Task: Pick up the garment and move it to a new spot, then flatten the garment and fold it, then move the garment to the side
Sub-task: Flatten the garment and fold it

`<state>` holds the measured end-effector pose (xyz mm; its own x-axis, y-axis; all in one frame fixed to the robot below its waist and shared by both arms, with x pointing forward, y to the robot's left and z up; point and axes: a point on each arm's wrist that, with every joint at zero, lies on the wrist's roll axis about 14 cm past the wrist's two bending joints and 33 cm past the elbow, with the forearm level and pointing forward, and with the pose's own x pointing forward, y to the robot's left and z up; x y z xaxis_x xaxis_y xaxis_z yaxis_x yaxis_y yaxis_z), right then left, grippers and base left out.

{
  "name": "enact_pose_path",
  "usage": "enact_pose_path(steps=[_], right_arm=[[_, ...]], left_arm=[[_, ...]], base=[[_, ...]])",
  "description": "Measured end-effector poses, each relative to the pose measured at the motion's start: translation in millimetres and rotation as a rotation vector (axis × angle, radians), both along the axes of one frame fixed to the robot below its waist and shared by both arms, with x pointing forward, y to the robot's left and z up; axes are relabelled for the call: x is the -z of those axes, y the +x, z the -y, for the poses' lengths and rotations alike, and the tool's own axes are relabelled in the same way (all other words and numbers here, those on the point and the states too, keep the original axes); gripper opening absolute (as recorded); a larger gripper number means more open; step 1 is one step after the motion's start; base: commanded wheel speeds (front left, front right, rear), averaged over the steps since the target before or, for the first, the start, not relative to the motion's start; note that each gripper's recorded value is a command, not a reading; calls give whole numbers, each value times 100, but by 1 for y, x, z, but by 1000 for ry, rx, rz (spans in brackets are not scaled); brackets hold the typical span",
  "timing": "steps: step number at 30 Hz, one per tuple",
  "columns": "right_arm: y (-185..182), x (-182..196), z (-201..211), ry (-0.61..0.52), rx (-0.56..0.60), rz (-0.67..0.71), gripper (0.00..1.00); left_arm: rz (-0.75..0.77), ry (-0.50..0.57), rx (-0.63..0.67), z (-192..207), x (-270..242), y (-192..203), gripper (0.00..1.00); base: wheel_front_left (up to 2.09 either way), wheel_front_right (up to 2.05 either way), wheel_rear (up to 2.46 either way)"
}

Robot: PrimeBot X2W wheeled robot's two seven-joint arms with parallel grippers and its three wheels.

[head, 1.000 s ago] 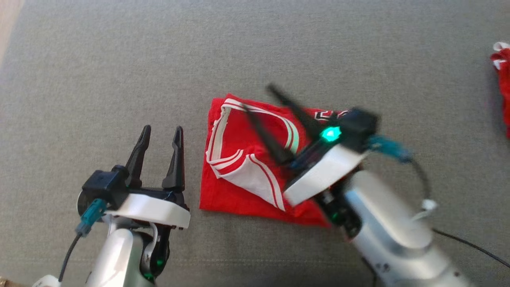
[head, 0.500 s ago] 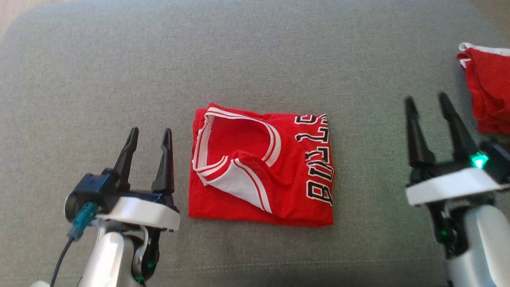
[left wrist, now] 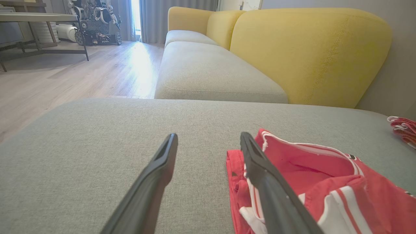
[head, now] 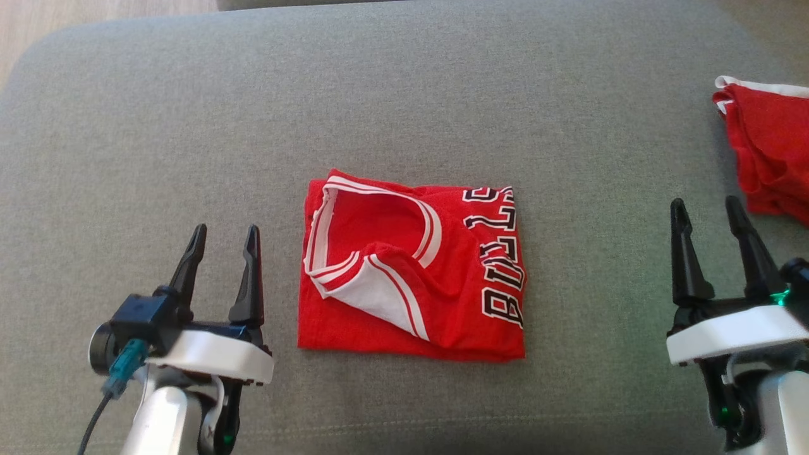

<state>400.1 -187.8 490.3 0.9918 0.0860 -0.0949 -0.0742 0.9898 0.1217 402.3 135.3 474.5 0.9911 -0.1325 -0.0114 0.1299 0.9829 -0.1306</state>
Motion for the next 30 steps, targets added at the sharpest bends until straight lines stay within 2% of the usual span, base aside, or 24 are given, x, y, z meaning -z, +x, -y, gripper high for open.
enact_pose_path(steps=[12, 14, 20, 30], right_arm=[[1, 4, -5, -9, -17, -23, 100], [1, 9, -15, -7, -45, -43, 0], [-2, 28, -55, 19, -163, -116, 0], [-21, 54, -182, 114, -536, -231, 0]], left_arm=[[-4, 2, 9, 3, 1, -1, 100], [-7, 3, 9, 3, 2, -1, 100], [-18, 3, 5, 1, 6, 0, 100], [-13, 6, -8, -2, 4, 4, 100]], base=[[0, 0, 0], [0, 0, 0], [0, 0, 0], [0, 0, 0]])
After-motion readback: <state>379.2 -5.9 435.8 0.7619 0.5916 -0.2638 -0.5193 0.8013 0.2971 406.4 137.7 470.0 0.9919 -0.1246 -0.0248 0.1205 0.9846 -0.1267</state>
